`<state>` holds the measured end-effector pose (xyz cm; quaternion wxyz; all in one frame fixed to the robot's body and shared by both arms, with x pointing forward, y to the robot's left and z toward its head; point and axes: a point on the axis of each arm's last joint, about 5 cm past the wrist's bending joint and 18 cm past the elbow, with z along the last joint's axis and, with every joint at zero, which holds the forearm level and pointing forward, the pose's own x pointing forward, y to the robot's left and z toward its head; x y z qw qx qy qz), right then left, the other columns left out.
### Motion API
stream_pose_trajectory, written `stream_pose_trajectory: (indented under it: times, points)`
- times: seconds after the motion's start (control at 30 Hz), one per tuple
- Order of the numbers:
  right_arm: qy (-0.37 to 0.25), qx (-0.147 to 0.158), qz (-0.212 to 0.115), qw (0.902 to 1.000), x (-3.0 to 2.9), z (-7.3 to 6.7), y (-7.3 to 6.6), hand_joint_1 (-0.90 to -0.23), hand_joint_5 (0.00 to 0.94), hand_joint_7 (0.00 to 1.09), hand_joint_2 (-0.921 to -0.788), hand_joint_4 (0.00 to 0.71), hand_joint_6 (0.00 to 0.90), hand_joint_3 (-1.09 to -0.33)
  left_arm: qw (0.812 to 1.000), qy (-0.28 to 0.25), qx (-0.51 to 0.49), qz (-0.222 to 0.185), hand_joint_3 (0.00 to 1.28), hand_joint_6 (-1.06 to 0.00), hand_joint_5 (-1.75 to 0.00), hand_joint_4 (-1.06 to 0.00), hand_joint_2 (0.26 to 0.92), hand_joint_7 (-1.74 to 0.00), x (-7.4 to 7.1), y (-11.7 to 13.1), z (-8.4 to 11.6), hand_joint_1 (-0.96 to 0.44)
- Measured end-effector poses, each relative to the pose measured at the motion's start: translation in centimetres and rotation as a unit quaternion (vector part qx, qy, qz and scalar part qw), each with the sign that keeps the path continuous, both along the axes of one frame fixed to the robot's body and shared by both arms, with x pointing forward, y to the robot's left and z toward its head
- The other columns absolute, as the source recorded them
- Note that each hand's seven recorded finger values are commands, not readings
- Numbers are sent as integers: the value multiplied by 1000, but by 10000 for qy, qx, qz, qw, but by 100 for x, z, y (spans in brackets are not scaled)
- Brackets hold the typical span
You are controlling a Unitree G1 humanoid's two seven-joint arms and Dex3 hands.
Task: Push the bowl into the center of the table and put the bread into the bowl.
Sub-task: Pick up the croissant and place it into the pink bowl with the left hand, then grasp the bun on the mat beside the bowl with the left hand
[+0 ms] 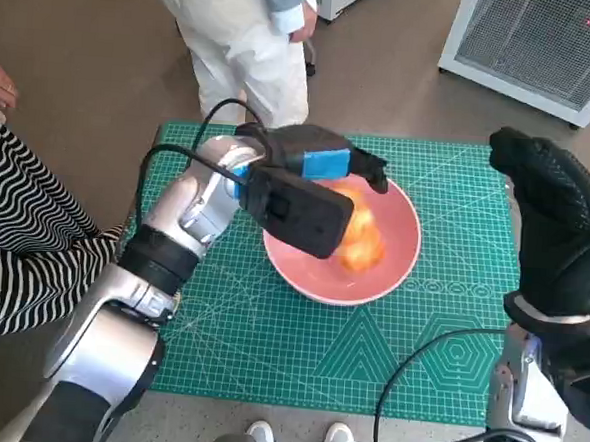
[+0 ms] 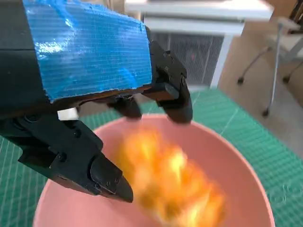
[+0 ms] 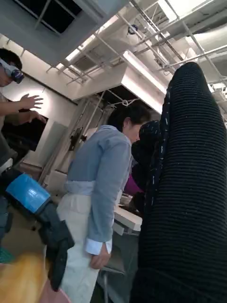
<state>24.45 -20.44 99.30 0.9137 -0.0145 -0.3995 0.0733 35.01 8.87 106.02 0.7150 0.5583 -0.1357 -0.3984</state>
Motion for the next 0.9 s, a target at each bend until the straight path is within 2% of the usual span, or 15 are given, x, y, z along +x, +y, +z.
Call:
stream_pose_trajectory:
  times: [0.2,0.43,0.57,0.7,0.9]
  points:
    - [-5,-74,-54,10000,-6,2,6,-716,0,536,-921,149,29,-763,9985,324,-303,-311,11,-235,0,-14,727,-22,-62,201,155,-205]
    - [-17,-114,-77,9999,-8,1,8,-722,0,542,-921,146,22,-778,9971,139,-673,-337,7,-226,-1,-10,725,-13,-238,606,384,-216]
    - [-24,-114,-78,9999,-8,2,7,-724,0,545,-921,141,18,-784,9959,-31,-881,-204,8,-239,-1,-9,728,-17,-383,886,489,-256]
    - [-37,-114,-64,9999,-2,3,7,-724,0,546,-921,139,15,-788,9955,-232,-909,118,10,-257,-2,-13,732,-28,-572,1165,587,-320]
    - [-7,-131,-34,9999,12,-11,4,-719,0,549,-921,139,14,-793,9948,-573,-574,614,2,-280,-6,-22,712,-41,-823,1477,668,-333]
